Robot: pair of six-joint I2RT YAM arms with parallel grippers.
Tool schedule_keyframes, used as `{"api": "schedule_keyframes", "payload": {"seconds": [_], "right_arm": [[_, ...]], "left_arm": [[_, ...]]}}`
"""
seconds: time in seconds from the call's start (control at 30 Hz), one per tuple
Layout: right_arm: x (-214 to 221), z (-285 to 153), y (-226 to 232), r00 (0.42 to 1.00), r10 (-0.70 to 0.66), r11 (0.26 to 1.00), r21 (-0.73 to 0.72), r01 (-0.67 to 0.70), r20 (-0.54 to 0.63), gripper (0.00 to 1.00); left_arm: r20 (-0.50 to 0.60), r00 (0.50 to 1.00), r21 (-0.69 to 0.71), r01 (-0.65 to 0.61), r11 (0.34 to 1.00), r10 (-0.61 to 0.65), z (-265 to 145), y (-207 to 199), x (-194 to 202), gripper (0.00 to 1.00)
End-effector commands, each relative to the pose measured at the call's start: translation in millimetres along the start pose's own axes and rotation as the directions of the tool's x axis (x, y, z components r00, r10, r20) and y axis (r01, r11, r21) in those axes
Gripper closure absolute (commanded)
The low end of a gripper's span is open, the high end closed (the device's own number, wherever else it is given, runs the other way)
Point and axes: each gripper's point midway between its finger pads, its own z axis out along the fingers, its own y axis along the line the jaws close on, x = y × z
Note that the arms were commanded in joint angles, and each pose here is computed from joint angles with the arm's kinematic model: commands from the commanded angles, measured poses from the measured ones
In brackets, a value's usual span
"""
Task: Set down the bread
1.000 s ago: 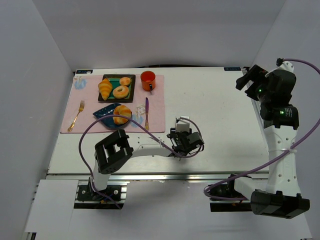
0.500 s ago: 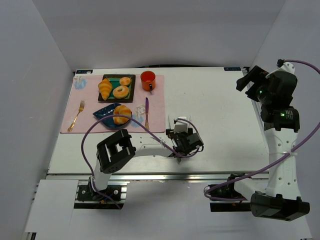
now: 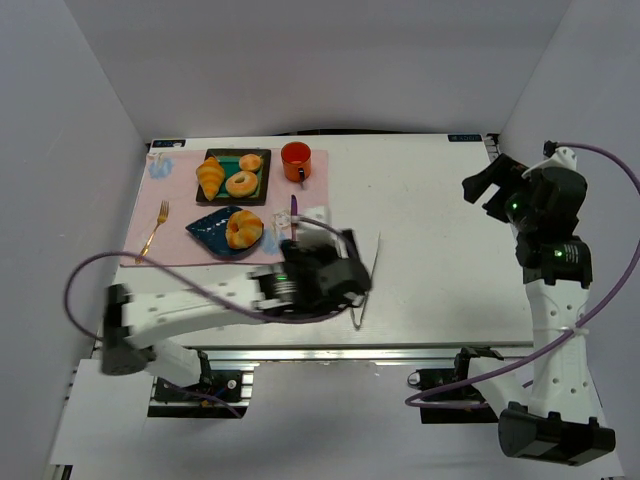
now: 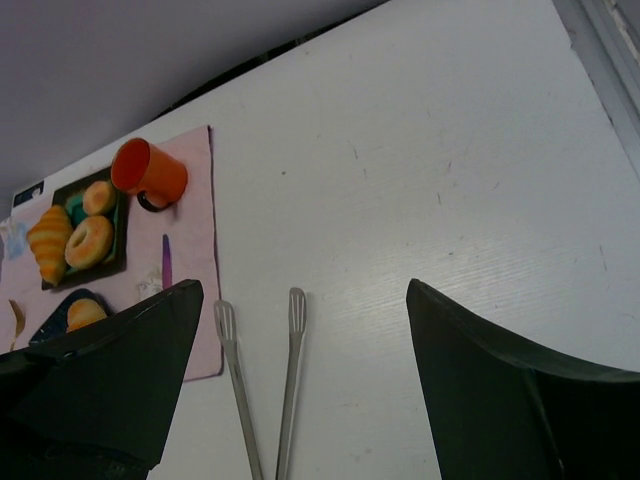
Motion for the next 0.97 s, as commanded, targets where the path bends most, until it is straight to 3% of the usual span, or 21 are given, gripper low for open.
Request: {"api": "schedule_keyframes", "payload": {"seconds": [0.0, 0.03, 0.1, 0.17, 0.2, 0.33, 0.93], "right_arm": [[25, 3, -2, 1.0, 0.013, 0.999, -0.042, -0.014, -0.025, 0.11], [29, 5, -3, 1.0, 0.012, 0.999, -0.049, -0.014, -0.024, 0.11], [41, 5, -5, 0.999, 0.011, 0.998, -0.064, -0.014, -0.043, 0.11], [56, 9, -11, 0.997, 0.009, 0.998, -0.059, -0.013, -0.072, 0.11], [59, 10, -11, 0.997, 0.008, 0.998, -0.064, -0.013, -0.077, 0.11], [66, 11, -15, 0.996, -0.004, 0.998, -0.057, -0.001, -0.09, 0.11], [64, 10, -9, 0.996, -0.017, 0.996, -0.092, 0.009, -0.089, 0.1]], "left_arm": [[0.208, 0.975, -0.1, 0.103, 0.99, -0.08, -40, 89, -83, 0.02], [0.222, 0.974, -0.14, 0.074, 0.987, -0.041, -49, 114, -91, 0.02], [0.3, 0.942, -0.126, 0.197, 0.972, -0.152, -69, 151, -116, 0.02], [0.316, 0.94, -0.148, 0.182, 0.972, -0.128, -75, 181, -116, 0.02], [0.337, 0.922, -0.113, 0.243, 0.963, -0.193, -84, 199, -124, 0.02], [0.354, 0.889, -0.063, 0.333, 0.941, -0.291, -92, 226, -125, 0.02], [0.331, 0.915, -0.09, 0.273, 0.958, -0.23, -89, 221, -118, 0.02]]}}
